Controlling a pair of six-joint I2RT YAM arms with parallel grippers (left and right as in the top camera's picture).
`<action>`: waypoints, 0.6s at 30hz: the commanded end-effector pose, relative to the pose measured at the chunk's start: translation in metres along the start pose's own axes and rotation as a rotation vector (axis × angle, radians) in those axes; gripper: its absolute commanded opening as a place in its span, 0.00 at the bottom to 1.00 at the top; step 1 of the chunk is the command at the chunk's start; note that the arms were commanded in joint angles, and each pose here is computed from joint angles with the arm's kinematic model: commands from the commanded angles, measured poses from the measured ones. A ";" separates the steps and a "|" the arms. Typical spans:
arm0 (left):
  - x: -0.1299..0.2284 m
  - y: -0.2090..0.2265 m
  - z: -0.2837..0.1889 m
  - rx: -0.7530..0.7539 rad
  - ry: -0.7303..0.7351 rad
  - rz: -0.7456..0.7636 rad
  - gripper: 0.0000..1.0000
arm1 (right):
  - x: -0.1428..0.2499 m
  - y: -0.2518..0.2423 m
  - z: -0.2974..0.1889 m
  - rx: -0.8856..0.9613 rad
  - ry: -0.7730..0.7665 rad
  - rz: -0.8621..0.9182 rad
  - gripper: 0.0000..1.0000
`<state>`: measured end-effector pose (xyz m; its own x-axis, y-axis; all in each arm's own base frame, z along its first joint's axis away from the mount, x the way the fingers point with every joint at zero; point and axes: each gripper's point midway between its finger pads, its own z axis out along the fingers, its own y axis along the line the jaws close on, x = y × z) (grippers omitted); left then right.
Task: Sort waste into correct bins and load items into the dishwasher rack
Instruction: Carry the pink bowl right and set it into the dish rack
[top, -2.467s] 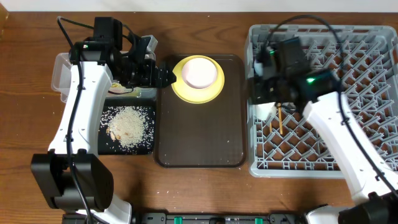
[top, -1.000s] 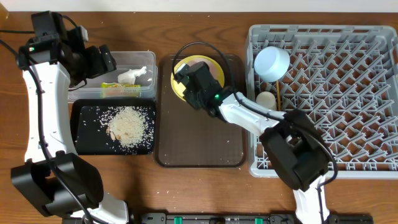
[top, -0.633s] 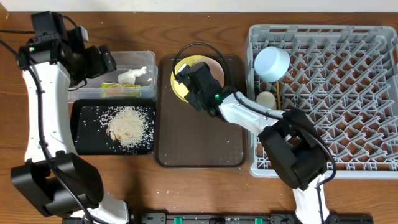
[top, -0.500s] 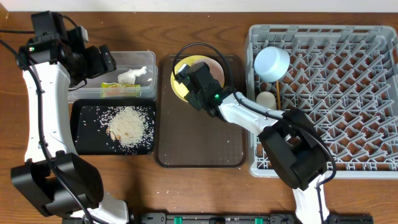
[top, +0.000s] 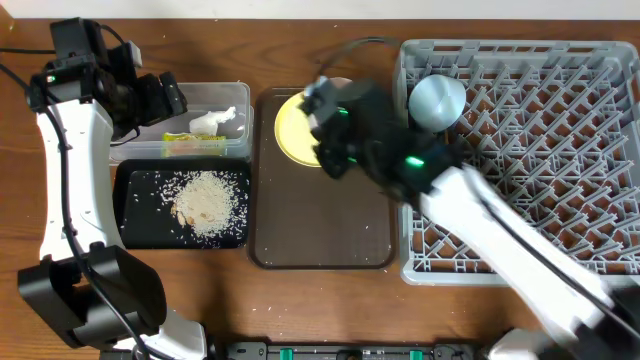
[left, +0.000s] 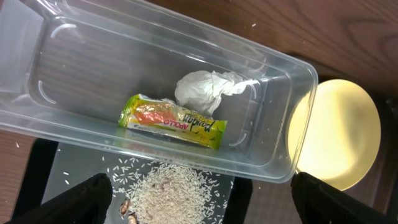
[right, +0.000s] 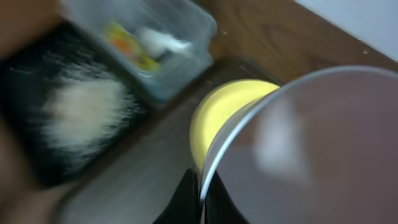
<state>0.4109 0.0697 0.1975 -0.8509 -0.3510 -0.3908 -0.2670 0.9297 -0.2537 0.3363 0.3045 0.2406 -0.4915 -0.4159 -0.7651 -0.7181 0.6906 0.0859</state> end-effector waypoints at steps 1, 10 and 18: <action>-0.005 0.001 -0.003 -0.005 -0.014 -0.009 0.95 | -0.009 0.011 -0.065 -0.102 -0.051 0.107 0.01; -0.005 0.001 -0.004 -0.005 -0.015 -0.008 0.95 | 0.033 -0.019 -0.177 -0.186 -0.041 0.339 0.01; -0.005 0.001 -0.004 -0.005 -0.015 -0.008 0.95 | 0.060 -0.022 -0.192 -0.478 -0.035 0.509 0.01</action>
<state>0.4111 0.0698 0.1976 -0.8506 -0.3510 -0.3915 -0.2668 0.9297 -0.2537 0.2349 0.1425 0.3066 -0.8241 -0.0898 -0.5593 -0.4843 0.6238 0.6134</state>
